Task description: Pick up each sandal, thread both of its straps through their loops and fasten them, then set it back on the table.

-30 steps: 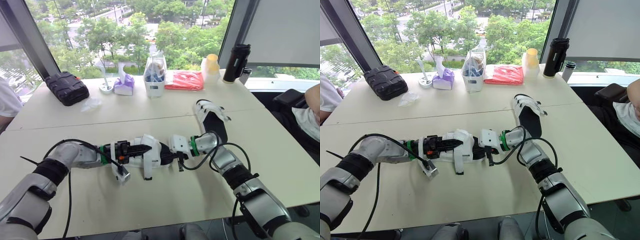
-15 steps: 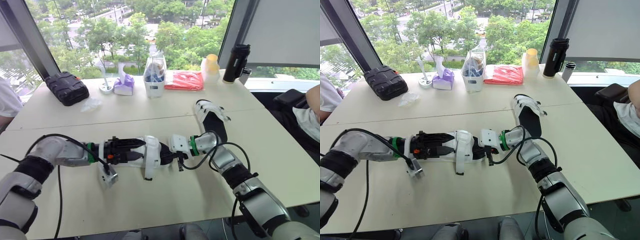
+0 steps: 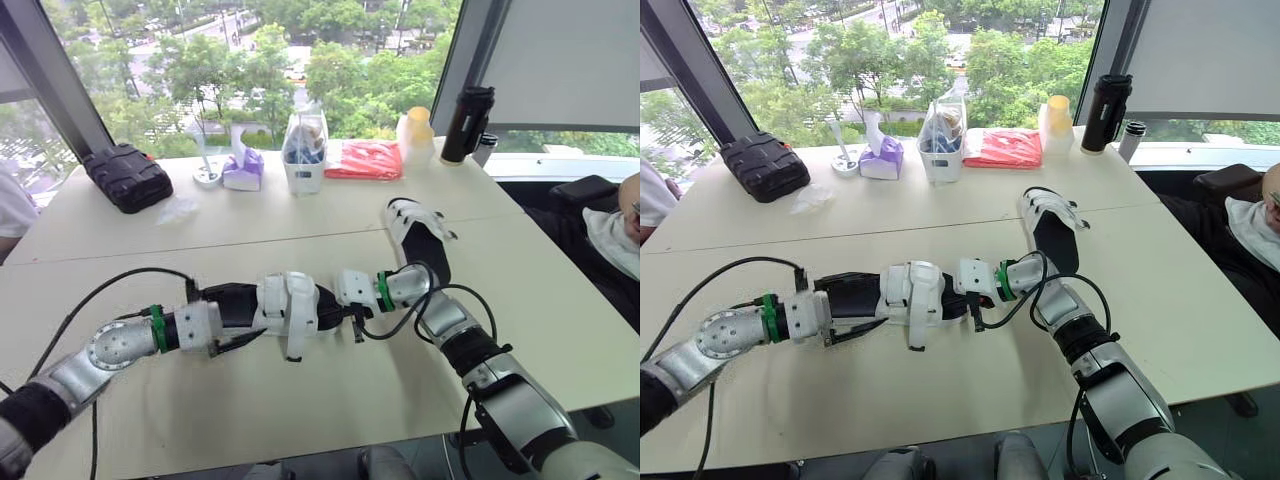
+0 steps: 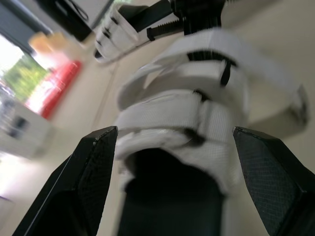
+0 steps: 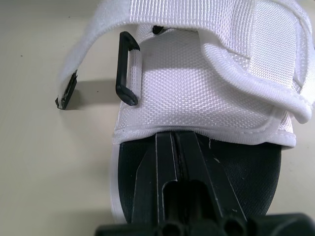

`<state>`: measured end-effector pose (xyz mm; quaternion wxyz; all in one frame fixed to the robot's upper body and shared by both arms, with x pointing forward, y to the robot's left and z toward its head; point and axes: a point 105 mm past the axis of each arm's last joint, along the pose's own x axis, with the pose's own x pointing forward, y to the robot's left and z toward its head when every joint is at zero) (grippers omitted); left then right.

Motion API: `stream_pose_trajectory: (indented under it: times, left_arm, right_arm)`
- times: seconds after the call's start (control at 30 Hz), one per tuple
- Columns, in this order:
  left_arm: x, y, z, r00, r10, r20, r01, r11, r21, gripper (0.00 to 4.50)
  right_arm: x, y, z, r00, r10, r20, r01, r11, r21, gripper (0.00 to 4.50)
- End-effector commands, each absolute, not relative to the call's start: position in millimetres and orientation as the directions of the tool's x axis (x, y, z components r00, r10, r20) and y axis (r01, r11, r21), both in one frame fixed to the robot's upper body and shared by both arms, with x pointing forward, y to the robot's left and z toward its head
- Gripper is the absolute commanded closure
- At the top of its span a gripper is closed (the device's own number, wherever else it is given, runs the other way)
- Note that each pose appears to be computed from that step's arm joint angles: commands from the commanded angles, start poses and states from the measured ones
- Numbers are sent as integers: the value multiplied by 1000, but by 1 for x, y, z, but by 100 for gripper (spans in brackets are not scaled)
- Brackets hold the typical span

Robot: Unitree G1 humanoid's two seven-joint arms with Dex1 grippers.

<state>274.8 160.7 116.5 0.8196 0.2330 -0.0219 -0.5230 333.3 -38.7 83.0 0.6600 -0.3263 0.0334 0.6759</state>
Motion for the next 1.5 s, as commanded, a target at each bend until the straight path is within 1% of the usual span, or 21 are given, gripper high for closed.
stream_pose_trajectory:
  times: [0.03,0.07,0.17,0.27,0.3,0.37,0.47,0.6,0.9,0.93,1.0,1.07,1.17,1.2,1.4,1.5]
  left_arm:
    - [264,150,135,370,-913,-172,929,358,94,64]
    - [259,148,133,337,-924,-180,939,345,-15,64]
    - [255,144,131,309,-934,-181,922,341,-185,64]
    - [254,141,127,299,-937,-183,903,340,-264,64]
    - [251,139,120,271,-940,-205,898,324,-297,64]
    - [250,133,109,255,-941,-222,885,319,-338,64]
    - [252,127,100,238,-943,-231,882,309,-355,64]
    - [261,123,90,252,-936,-245,883,326,-337,64]
    - [272,108,93,262,-945,-198,888,316,-334,64]
    - [273,107,95,262,-946,-192,887,314,-337,116]
    - [273,105,99,256,-951,-171,884,302,-356,183]
    - [273,104,101,254,-953,-163,884,297,-361,289]
    - [275,101,108,256,-958,-131,881,287,-377,432]
    - [274,100,110,253,-959,-128,881,283,-379,445]
    - [265,99,109,200,-968,-152,876,246,-415,445]
    - [262,101,121,167,-979,-118,847,203,-491,445]
  right_arm:
    - [319,-49,42,16,793,-609,-948,-182,-261,450]
    - [319,-49,42,15,792,-610,-948,-183,-261,450]
    - [319,-49,42,14,792,-610,-948,-184,-261,450]
    - [319,-49,42,13,793,-609,-948,-184,-260,450]
    - [319,-48,42,13,793,-609,-948,-184,-261,450]
    - [319,-48,42,14,794,-608,-948,-183,-261,450]
    - [318,-48,42,14,794,-607,-948,-183,-260,450]
    - [317,-48,42,14,795,-606,-948,-181,-260,450]
    - [315,-49,41,14,795,-606,-949,-180,-259,450]
    - [315,-49,41,14,795,-607,-949,-180,-258,450]
    - [314,-49,41,14,794,-607,-949,-180,-257,450]
    - [314,-49,41,14,795,-607,-950,-180,-257,450]
    - [314,-49,41,14,794,-608,-949,-180,-257,450]
    - [314,-49,41,14,794,-608,-949,-180,-257,450]
    - [314,-48,41,15,794,-608,-949,-180,-258,450]
    - [315,-47,41,16,795,-607,-949,-179,-259,450]
